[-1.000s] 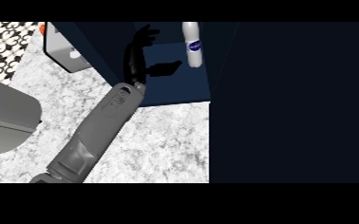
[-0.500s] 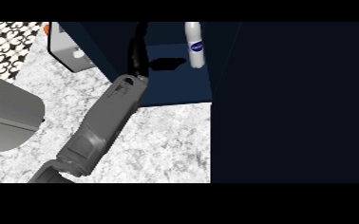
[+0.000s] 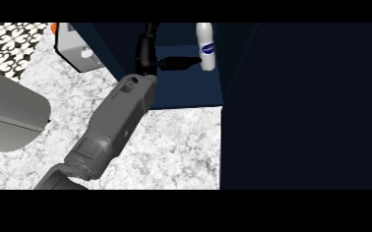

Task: Pick up the bottled water, place it into the cabinet and close the cabinet

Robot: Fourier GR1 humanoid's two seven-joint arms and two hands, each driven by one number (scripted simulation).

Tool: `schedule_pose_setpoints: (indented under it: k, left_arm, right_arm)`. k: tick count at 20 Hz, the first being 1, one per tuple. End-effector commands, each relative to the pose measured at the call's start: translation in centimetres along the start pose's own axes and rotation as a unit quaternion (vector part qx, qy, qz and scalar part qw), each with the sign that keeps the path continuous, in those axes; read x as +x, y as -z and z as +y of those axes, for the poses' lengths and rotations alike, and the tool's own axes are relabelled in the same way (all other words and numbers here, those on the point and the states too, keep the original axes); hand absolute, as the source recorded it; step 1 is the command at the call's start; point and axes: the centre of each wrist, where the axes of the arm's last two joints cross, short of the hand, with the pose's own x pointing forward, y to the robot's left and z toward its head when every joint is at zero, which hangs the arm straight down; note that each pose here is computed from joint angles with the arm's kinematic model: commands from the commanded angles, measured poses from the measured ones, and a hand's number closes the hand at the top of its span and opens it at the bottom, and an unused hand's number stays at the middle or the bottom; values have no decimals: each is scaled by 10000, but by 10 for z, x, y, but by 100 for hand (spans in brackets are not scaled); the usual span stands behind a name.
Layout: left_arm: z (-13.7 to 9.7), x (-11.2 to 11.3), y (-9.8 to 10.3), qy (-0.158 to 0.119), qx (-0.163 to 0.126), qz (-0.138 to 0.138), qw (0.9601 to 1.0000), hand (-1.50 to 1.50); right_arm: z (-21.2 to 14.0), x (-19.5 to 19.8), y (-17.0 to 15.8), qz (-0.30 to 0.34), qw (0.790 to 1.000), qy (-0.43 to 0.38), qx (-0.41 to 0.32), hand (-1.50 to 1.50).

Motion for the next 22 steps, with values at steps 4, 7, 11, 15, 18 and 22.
schedule_pose_setpoints:
  k: [4,7,11,15,18,22]
  left_arm:
    - [28,-15,-5,-502,-104,-326,9982,-150]
    - [39,-22,-16,-648,-205,-412,9968,-150]
    - [24,-6,-23,-946,-327,-480,9938,-150]
    - [42,-24,-50,-1112,-469,-471,9916,-150]
    - [29,2,-57,-1353,-717,-311,9877,-150]
    - [34,13,-91,-1624,-824,-283,9829,-150]
  right_arm:
    - [6,13,-7,-47,9999,-147,-54,-150]
    - [2,4,2,-3,9997,-137,-215,-150]
    - [9,23,-3,106,9998,-28,-191,-150]
    - [12,-4,-6,11,9995,-81,-301,-150]
    - [17,9,-7,59,9996,-125,-239,-150]
    - [5,11,-11,126,9993,-127,-339,-150]
